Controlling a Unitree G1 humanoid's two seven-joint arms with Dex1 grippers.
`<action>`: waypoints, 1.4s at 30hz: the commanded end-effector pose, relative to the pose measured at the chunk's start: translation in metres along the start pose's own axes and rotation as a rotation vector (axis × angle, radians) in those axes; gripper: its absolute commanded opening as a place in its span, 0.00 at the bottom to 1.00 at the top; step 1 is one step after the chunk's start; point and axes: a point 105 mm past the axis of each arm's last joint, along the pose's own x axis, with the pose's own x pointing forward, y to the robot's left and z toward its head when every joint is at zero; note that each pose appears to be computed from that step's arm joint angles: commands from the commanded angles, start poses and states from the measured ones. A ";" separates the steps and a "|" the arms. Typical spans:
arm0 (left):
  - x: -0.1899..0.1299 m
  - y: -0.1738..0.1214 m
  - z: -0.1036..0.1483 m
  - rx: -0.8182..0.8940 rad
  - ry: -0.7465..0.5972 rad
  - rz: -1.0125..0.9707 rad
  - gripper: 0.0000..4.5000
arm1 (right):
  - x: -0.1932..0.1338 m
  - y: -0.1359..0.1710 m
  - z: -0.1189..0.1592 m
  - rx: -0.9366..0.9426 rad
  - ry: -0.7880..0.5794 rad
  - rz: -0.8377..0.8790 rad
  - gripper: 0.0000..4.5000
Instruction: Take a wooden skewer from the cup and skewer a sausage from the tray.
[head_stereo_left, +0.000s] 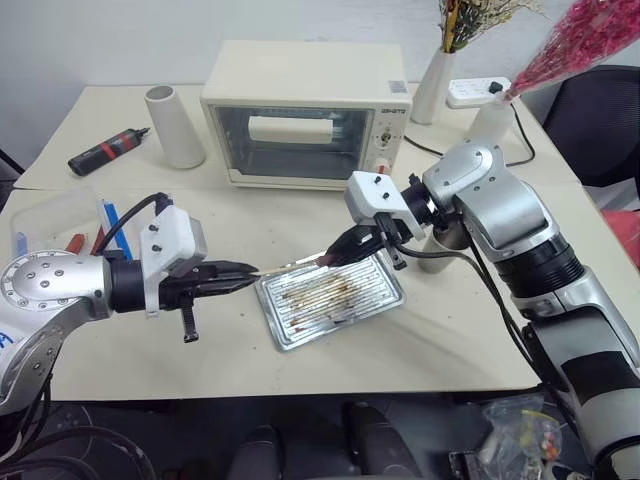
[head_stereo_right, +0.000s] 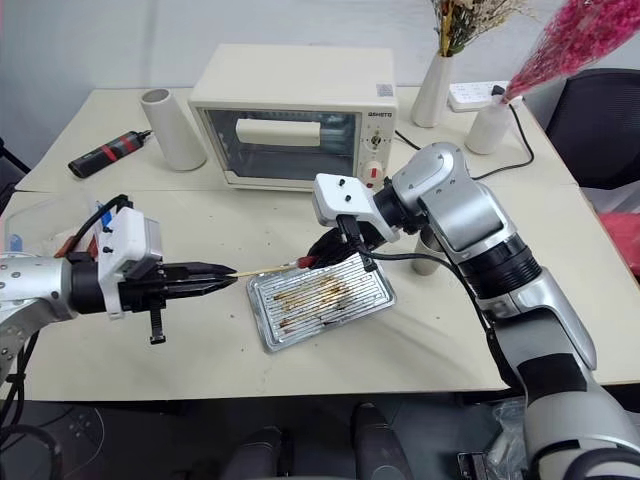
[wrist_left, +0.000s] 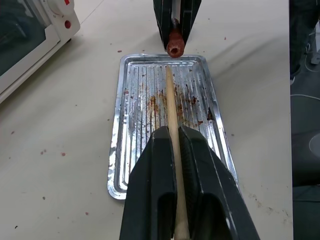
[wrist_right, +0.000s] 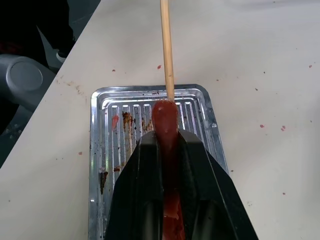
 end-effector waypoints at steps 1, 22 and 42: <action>-0.005 0.000 0.013 0.062 -0.021 0.018 0.00 | -0.002 -0.002 0.004 -0.039 -0.007 -0.006 0.02; -0.005 -0.001 0.014 0.064 -0.020 0.012 0.00 | 0.002 -0.008 0.006 -0.033 -0.028 -0.006 0.02; -0.008 0.002 0.010 0.062 -0.007 0.024 0.00 | -0.007 -0.013 0.006 -0.031 -0.021 -0.034 0.02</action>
